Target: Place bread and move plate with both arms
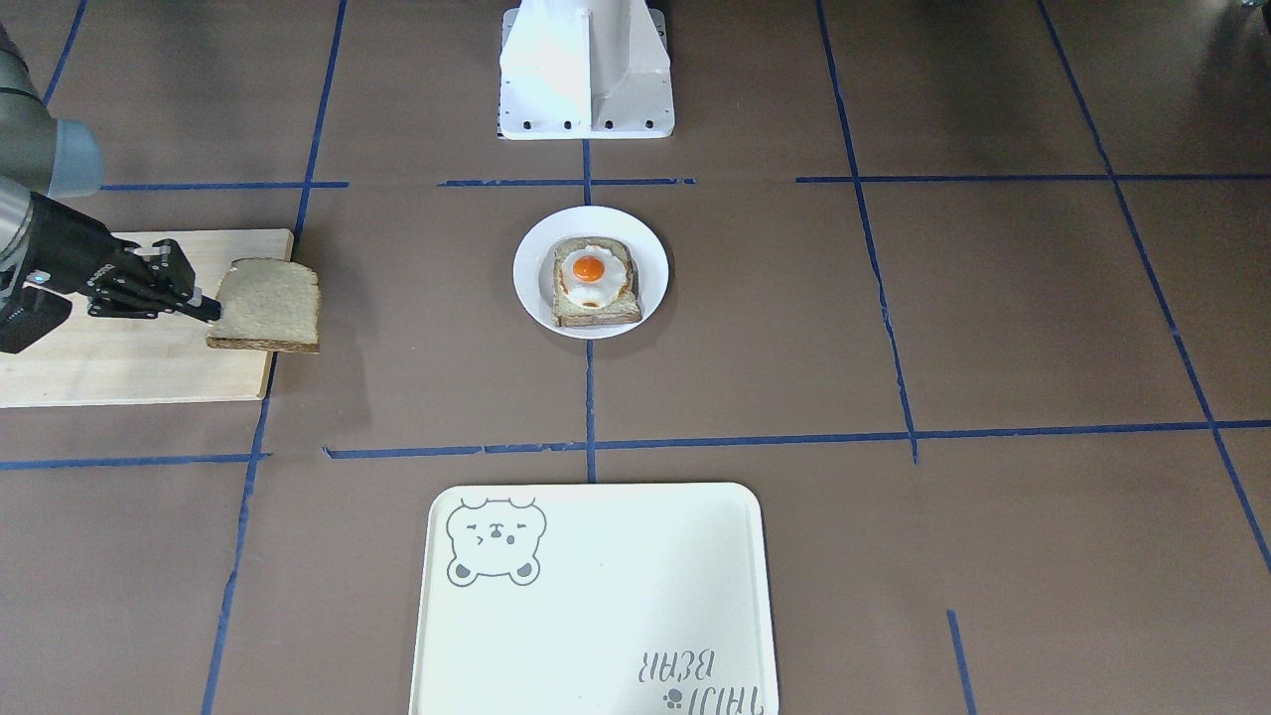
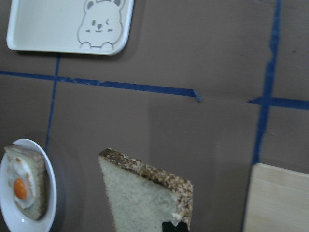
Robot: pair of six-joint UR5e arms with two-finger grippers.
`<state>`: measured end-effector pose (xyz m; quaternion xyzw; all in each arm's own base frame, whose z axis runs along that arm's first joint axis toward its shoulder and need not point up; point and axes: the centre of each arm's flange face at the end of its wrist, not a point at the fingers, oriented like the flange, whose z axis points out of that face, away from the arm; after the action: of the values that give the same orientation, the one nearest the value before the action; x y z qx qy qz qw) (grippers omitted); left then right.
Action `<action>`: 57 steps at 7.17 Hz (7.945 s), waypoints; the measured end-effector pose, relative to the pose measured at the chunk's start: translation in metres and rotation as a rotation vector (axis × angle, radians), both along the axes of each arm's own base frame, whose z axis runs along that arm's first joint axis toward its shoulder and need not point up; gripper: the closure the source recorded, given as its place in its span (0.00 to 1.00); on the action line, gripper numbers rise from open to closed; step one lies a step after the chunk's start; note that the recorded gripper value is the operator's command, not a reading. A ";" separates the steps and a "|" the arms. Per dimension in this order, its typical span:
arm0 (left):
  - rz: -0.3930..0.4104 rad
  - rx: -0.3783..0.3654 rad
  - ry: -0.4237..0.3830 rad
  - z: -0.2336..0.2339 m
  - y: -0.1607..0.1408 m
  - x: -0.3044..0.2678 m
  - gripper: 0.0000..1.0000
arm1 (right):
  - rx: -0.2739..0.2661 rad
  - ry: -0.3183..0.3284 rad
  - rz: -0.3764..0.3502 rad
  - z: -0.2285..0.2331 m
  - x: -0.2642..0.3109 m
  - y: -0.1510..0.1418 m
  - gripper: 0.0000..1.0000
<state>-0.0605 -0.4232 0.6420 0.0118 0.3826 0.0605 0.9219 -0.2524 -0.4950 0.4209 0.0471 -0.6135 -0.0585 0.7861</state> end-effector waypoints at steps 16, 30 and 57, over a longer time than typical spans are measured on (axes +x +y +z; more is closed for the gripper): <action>0.000 0.003 0.003 -0.002 0.000 0.000 0.00 | -0.087 0.002 0.069 -0.146 -0.277 0.099 0.00; -0.033 0.219 0.178 -0.061 -0.054 0.045 0.00 | 0.120 0.578 -0.050 0.224 0.271 0.028 0.00; -0.465 -0.199 0.835 -0.292 0.111 0.617 0.90 | 0.007 0.596 -0.093 0.219 0.317 0.075 0.00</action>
<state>0.5564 -0.3119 0.3502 0.0320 0.7107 -0.1936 0.6756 0.0645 -0.4196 0.6397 0.0022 -0.3570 -0.1078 0.9279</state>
